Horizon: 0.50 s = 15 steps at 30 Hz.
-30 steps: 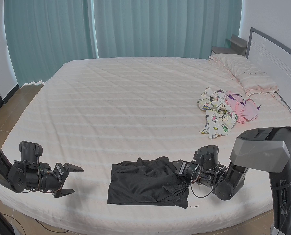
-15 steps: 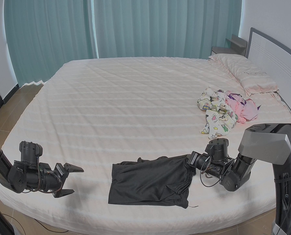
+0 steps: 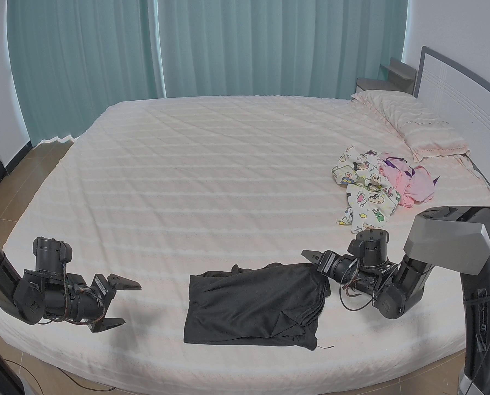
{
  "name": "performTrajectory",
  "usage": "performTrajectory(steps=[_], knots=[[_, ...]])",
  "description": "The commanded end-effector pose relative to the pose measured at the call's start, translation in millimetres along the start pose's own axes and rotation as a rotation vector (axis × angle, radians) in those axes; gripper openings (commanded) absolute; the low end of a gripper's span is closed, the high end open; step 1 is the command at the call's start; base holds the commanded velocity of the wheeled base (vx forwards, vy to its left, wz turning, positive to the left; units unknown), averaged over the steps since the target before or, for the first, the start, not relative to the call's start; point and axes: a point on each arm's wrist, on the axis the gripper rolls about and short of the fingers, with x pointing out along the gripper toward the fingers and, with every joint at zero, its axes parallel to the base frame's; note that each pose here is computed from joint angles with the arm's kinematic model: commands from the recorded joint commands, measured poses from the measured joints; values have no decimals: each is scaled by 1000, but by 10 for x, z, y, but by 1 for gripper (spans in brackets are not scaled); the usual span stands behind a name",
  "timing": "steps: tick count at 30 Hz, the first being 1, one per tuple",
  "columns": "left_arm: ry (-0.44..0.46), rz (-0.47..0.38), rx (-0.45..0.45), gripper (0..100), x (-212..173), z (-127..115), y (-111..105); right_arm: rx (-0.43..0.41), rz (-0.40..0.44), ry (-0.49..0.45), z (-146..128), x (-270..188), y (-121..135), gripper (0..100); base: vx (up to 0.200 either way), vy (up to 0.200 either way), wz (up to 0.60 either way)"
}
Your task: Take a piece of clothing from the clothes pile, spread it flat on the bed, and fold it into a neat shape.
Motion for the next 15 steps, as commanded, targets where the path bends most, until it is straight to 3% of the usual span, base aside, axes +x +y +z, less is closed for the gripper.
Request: performTrajectory(steps=[1, 6, 11, 15], knots=[[1, 1, -1, 100, 4, 0, 2, 15, 5, -64, 264, -128, 42, 100, 0, 0, 0], [4, 3, -1, 100, 5, -8, 7, 16, -15, -30, 246, -369, 61, 100, 0, 0, 0], [1, 9, 2, 100, 14, -17, 4, 39, -2, 142, -258, -751, 246, 100, 0, 0, 0], [-1, 33, 12, 100, 58, -49, 2, 46, 10, 216, -487, -841, 313, 100, -50, 0, 0]])
